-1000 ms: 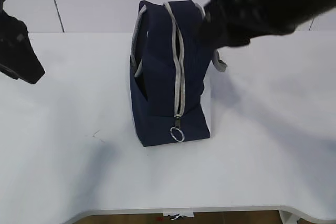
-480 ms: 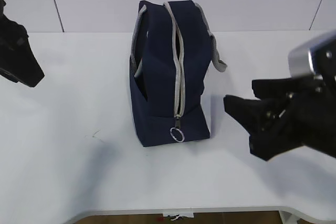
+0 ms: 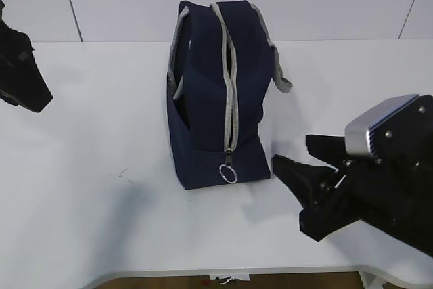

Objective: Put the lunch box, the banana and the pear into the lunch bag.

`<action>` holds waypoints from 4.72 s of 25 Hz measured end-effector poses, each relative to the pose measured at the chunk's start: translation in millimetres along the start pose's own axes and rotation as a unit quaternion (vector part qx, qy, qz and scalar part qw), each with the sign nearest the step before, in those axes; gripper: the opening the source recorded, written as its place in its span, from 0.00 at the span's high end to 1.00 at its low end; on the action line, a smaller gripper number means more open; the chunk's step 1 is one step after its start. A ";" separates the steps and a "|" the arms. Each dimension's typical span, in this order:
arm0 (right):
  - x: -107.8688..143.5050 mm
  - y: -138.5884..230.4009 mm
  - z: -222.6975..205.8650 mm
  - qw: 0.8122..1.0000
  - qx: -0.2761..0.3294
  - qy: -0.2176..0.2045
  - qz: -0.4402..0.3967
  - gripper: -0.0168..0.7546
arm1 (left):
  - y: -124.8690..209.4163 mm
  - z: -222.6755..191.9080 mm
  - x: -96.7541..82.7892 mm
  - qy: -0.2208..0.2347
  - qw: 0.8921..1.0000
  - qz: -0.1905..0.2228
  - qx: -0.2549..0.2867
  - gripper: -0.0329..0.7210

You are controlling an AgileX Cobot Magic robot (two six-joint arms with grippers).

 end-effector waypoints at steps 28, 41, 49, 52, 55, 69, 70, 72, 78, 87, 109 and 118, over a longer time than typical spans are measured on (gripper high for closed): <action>29.0 61.3 -76.1 0.997 -0.010 -0.069 -0.040 0.38 | 0.0 0.0 0.3 -0.001 1.000 0.002 0.000 0.62; 29.7 46.9 -90.2 0.996 -0.025 -0.075 -0.036 0.38 | 0.0 0.0 0.3 -0.001 1.000 0.003 0.000 0.63; 31.9 46.4 -90.7 0.996 -0.025 -0.082 -0.037 0.38 | 0.0 0.0 0.3 -0.001 1.000 0.003 0.000 0.63; 32.0 47.3 -90.9 0.996 -0.023 -0.082 -0.037 0.38 | 0.0 0.0 0.3 -0.001 1.000 0.003 0.000 0.63; 32.4 51.1 -93.3 0.996 -0.019 -0.083 -0.038 0.44 | 0.0 0.0 0.3 -0.001 1.000 0.003 0.000 0.63; 32.1 54.0 -95.5 0.996 -0.014 -0.081 -0.040 0.63 | 0.0 0.0 0.3 -0.001 1.000 0.004 0.000 0.63; 32.1 54.0 -95.5 0.996 -0.014 -0.081 -0.040 0.67 | 0.0 0.0 0.3 -0.001 1.000 0.004 0.000 0.63; 32.8 54.0 -95.4 0.996 -0.014 -0.082 -0.040 0.73 | 0.0 0.0 0.3 -0.001 1.000 0.004 0.000 0.63; 32.8 54.0 -95.4 0.996 -0.014 -0.082 -0.040 0.84 | 0.0 0.0 0.3 -0.001 1.000 0.010 0.000 0.63; 31.3 54.7 -94.5 0.996 -0.007 -0.077 -0.052 0.99 | -0.8 0.0 -5.6 0.017 1.000 0.026 -0.002 0.63; 9.2 -29.8 -39.6 0.998 0.050 -0.042 -0.022 0.99 | -2.8 0.8 -17.7 0.055 0.998 0.038 -0.007 0.63; -9.7 -105.8 -48.5 0.998 0.052 -0.008 -0.015 0.99 | -5.5 0.9 -17.3 0.053 0.998 -0.015 -0.018 0.63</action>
Point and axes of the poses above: a point on each arm's last joint axis where the gripper is mounted, z pointing back along that axis away from the gripper, x along the wrist's bending axis when the last joint is at zero, y = z × x, the point moved 7 cm from there along -z, pointing out along that axis toward the gripper, and after that the axes turned 4 degrees about z, right-handed, at the moved point
